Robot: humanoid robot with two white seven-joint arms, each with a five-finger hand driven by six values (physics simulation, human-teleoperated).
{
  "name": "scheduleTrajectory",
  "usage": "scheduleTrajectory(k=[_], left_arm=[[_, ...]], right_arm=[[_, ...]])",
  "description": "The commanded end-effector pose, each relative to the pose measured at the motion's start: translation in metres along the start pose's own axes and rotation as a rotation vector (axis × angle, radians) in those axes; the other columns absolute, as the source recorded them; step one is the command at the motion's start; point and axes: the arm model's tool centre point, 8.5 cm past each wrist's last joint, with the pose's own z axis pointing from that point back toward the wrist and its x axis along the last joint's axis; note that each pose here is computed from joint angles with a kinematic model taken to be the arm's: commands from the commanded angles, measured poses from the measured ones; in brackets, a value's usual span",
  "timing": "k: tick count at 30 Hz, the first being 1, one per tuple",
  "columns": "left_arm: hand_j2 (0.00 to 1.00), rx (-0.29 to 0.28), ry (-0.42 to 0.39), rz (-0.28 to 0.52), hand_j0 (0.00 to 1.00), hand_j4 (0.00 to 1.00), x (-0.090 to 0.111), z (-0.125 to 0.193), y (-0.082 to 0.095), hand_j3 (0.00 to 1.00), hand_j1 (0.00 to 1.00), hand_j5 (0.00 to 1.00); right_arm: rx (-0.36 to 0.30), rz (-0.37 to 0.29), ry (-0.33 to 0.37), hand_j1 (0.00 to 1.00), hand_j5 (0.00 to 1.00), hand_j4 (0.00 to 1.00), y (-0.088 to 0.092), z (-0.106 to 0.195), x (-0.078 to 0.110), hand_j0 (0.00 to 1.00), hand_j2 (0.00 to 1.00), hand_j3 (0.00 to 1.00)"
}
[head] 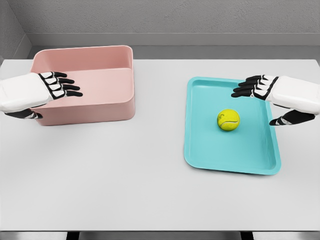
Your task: Put the tennis from the blue tray into the pink basket with both arms
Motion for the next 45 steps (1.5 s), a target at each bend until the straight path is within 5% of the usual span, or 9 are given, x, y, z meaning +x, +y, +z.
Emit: scheduleTrajectory(k=[1,5,7,9,10,15,24,29,45], left_arm=[[1.00,0.002,0.000,0.006,1.00,1.00,0.000,0.000,0.000,1.00,1.00,1.00],[1.00,-0.002,-0.002,0.010,1.00,1.00,0.001,0.000,-0.002,1.00,1.00,1.00],[1.00,-0.014,-0.003,0.012,1.00,1.00,0.001,-0.001,-0.004,1.00,1.00,1.00],[1.00,-0.015,-0.003,0.011,1.00,1.00,0.001,-0.001,-0.004,1.00,1.00,1.00],[1.00,-0.015,-0.004,0.011,1.00,1.00,0.002,-0.001,-0.004,1.00,1.00,1.00],[1.00,-0.033,-0.012,0.020,1.00,1.00,0.004,-0.003,-0.009,1.00,1.00,1.00],[1.00,-0.029,-0.016,0.021,1.00,1.00,0.004,-0.005,-0.009,1.00,1.00,1.00],[1.00,-0.025,-0.021,0.024,1.00,1.00,0.006,-0.008,-0.010,1.00,1.00,1.00],[1.00,-0.026,-0.020,0.025,1.00,1.00,0.005,-0.008,-0.010,1.00,1.00,1.00]], right_arm=[[-0.003,-0.004,0.004,1.00,1.00,1.00,-0.001,0.001,-0.001,1.00,1.00,1.00],[0.042,0.081,-0.002,1.00,1.00,1.00,0.010,-0.012,0.000,1.00,1.00,1.00],[0.047,0.069,0.001,1.00,1.00,1.00,0.014,-0.018,-0.005,1.00,1.00,1.00],[0.091,0.055,0.001,1.00,1.00,1.00,0.022,-0.023,-0.008,1.00,1.00,1.00],[0.165,0.019,0.007,1.00,1.00,1.00,0.035,-0.040,-0.021,1.00,1.00,1.00],[0.241,-0.023,0.004,1.00,1.00,1.00,0.053,-0.053,-0.029,1.00,1.00,1.00],[0.216,-0.029,-0.008,1.00,1.00,1.00,0.046,-0.074,-0.035,1.00,1.00,1.00],[0.254,-0.081,0.027,1.00,1.00,1.00,0.069,-0.087,-0.051,1.00,1.00,1.00],[0.280,-0.109,0.064,1.00,1.00,1.00,0.088,-0.107,-0.067,1.00,1.00,1.00]])
